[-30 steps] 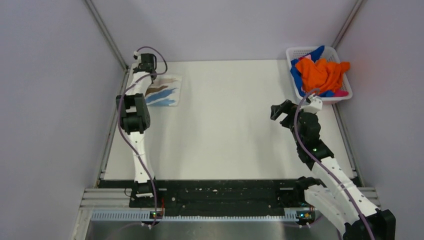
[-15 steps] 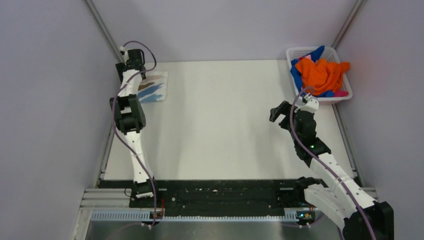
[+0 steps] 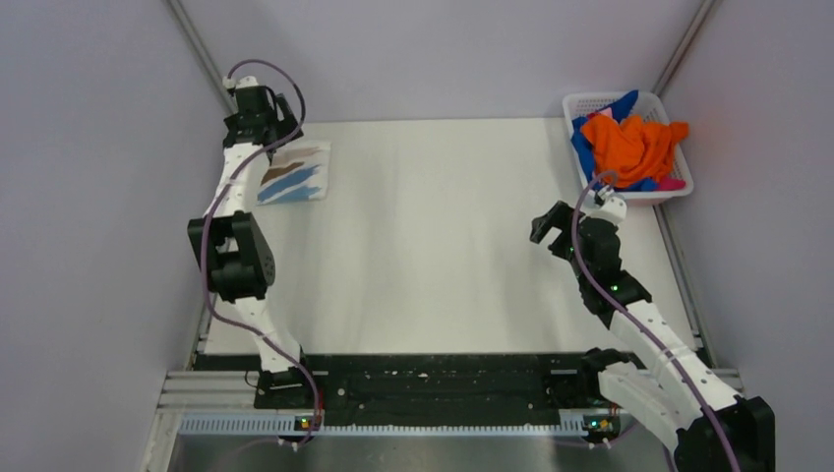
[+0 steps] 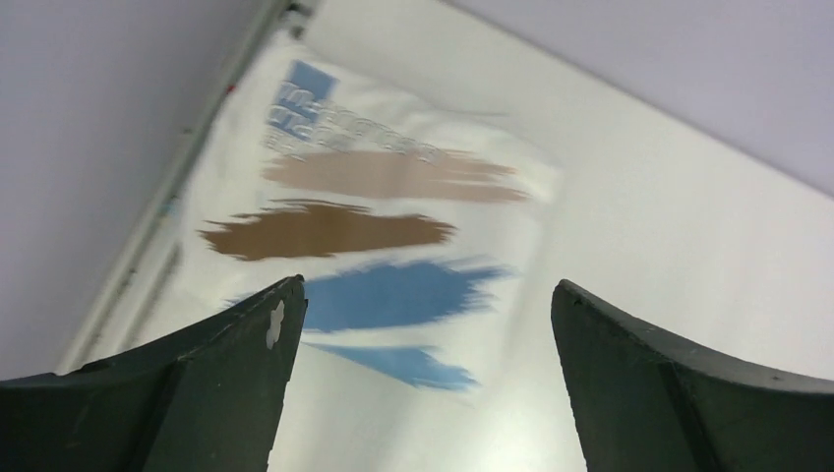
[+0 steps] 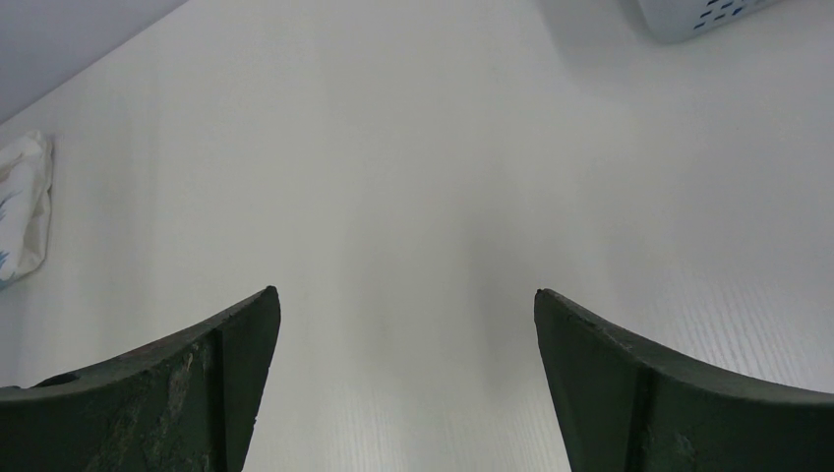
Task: Fold and stack the t-shirts
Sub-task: Reset both arms
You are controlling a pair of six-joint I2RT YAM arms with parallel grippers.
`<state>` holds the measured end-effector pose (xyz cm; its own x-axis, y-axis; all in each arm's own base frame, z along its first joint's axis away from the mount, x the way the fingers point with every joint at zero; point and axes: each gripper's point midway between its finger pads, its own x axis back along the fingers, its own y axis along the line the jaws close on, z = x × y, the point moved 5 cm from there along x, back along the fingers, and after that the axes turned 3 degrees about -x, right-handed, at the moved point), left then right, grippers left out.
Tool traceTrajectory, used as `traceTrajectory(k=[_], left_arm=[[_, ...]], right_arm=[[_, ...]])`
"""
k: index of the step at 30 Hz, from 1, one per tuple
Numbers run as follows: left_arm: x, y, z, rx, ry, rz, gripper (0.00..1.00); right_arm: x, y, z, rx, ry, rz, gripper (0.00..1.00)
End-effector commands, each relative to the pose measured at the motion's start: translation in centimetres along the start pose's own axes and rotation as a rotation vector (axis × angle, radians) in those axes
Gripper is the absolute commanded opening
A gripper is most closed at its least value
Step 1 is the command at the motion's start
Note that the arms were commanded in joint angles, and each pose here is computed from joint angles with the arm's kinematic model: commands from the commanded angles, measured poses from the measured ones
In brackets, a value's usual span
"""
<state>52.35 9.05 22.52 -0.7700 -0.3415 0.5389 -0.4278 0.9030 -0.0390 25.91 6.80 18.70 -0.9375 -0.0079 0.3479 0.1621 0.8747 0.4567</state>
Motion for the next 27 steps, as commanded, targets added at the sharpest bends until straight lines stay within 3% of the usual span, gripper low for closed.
traceTrajectory(k=[1, 4, 8, 12, 15, 18, 27], left_arm=[[9.4, -6.7, -1.6, 0.161, -0.112, 0.365, 0.98], [14.5, -10.5, 2.9, 0.118, -0.093, 0.501, 0.98], [18.9, -12.6, 12.1, 0.091, -0.033, 0.538, 0.99], [22.6, -15.0, 19.5, 0.138, 0.084, 0.770, 0.99], [23.4, -15.4, 23.5, 0.059, 0.202, 0.765, 0.99], [22.7, -13.9, 25.3, -0.006, 0.243, 0.613, 0.99], [22.6, -13.6, 25.3, -0.028, 0.231, 0.593, 0.99]], right_arm=[[0.1, 0.7, -0.3, -0.024, 0.015, -0.016, 0.99], [0.2, 0.7, 0.4, -0.047, 0.033, -0.040, 0.99], [0.3, 0.1, 1.8, -0.056, 0.063, -0.048, 0.99], [0.3, -0.5, 2.5, -0.072, 0.059, -0.034, 0.99], [0.2, -0.9, 2.9, -0.088, 0.040, -0.033, 0.99], [0.1, -1.3, 3.4, -0.082, 0.054, -0.019, 0.99], [-0.1, -1.5, 3.6, -0.067, 0.048, -0.019, 0.99]])
